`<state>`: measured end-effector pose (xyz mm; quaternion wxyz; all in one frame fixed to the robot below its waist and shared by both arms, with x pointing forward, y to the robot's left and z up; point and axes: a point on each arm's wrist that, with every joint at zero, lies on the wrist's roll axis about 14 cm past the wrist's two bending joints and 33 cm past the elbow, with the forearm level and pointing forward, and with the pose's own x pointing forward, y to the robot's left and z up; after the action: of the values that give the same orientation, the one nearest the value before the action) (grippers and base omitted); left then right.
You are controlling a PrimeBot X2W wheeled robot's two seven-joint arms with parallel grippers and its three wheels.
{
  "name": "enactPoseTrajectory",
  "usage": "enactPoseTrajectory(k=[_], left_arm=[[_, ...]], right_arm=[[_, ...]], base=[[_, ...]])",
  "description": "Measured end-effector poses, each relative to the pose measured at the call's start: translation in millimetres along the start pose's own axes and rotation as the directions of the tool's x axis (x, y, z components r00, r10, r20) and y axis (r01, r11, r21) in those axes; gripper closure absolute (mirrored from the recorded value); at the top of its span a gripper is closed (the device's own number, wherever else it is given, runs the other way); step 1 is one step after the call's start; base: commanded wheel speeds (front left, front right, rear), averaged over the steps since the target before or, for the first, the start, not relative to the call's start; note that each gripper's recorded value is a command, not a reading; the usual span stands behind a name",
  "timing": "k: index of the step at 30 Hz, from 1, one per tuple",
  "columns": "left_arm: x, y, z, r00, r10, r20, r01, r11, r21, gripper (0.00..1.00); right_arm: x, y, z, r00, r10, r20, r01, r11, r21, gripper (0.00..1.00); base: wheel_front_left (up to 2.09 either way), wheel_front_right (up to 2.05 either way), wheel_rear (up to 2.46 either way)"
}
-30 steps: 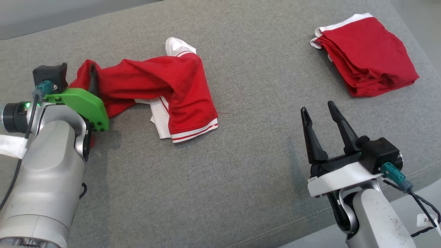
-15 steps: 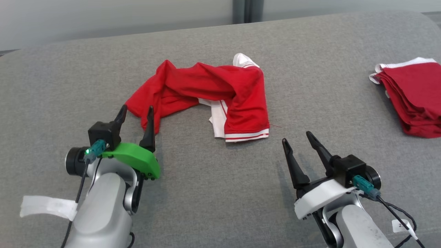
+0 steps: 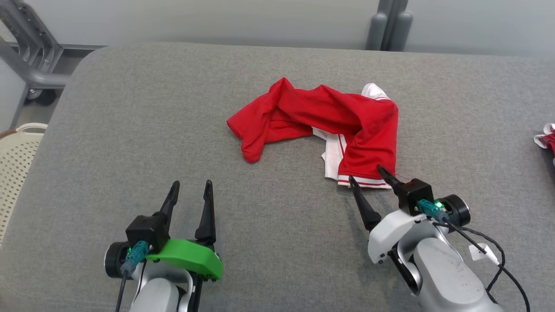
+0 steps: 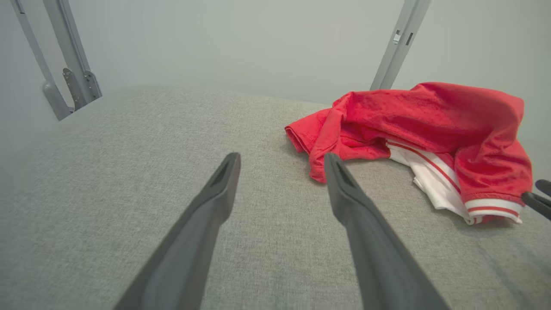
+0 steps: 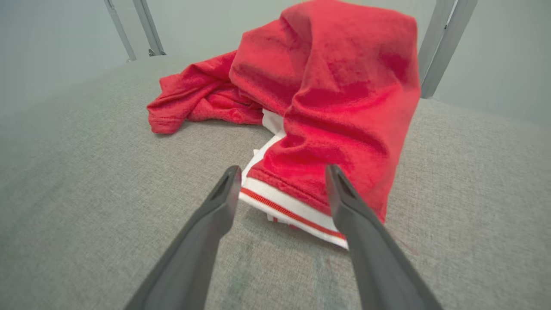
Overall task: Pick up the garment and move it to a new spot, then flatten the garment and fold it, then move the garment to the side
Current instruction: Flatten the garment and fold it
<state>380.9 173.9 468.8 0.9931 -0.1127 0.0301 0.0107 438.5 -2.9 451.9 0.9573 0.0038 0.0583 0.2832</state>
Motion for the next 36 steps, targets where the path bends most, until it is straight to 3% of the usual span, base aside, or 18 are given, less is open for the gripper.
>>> enactPoseTrajectory(k=[11,12,13,15,16,22,27,32,36], left_arm=[[-14.3,16.5,4.8,0.997,0.069,0.020,-0.069,0.998,-0.012,0.00],[-14.4,17.7,4.5,0.997,0.074,0.019,-0.073,0.997,-0.012,0.00],[-14.5,18.8,4.5,0.997,0.077,0.019,-0.077,0.997,-0.011,0.00],[-14.6,20.7,4.1,0.996,0.085,0.018,-0.084,0.996,-0.011,0.00],[-14.4,21.6,4.2,0.996,0.089,0.018,-0.088,0.996,-0.011,0.00],[-11.1,18.0,1.7,0.997,0.082,0.012,-0.082,0.997,-0.014,0.00],[-5.8,7.4,-1.3,0.999,0.051,0.005,-0.051,0.999,-0.019,0.00],[-1.5,-4.4,-3.9,1.000,0.017,-0.001,-0.017,0.999,-0.028,0.00],[0.3,-10.6,-6.3,1.000,0.000,-0.008,0.000,1.000,-0.030,0.00]], right_arm=[[24.8,2.6,-35.3,0.985,0.056,-0.163,-0.089,0.976,-0.198,0.00],[26.5,0.0,-36.6,0.985,0.050,-0.168,-0.083,0.976,-0.202,0.15],[27.8,-2.3,-38.0,0.984,0.045,-0.173,-0.081,0.975,-0.209,0.53],[29.6,-6.6,-39.1,0.984,0.032,-0.175,-0.068,0.977,-0.203,0.91],[30.2,-8.2,-39.1,0.984,0.028,-0.175,-0.064,0.977,-0.202,1.00],[32.7,-23.4,-15.1,0.996,-0.022,-0.089,0.008,0.989,-0.151,1.00],[35.8,-35.6,44.4,0.993,-0.057,0.105,0.070,0.990,-0.125,1.00],[22.1,-61.2,88.8,0.962,-0.124,0.242,0.165,0.974,-0.156,1.00],[12.6,-95.2,92.5,0.955,-0.189,0.229,0.235,0.952,-0.196,1.00]], base=[[0.00,0.00,0.00],[0.00,0.00,0.00],[0.00,0.00,0.00],[0.00,0.00,0.00],[0.00,0.00,0.00],[0.00,0.00,0.00],[0.00,0.00,0.00],[0.00,0.00,0.00],[0.00,0.00,0.00]])
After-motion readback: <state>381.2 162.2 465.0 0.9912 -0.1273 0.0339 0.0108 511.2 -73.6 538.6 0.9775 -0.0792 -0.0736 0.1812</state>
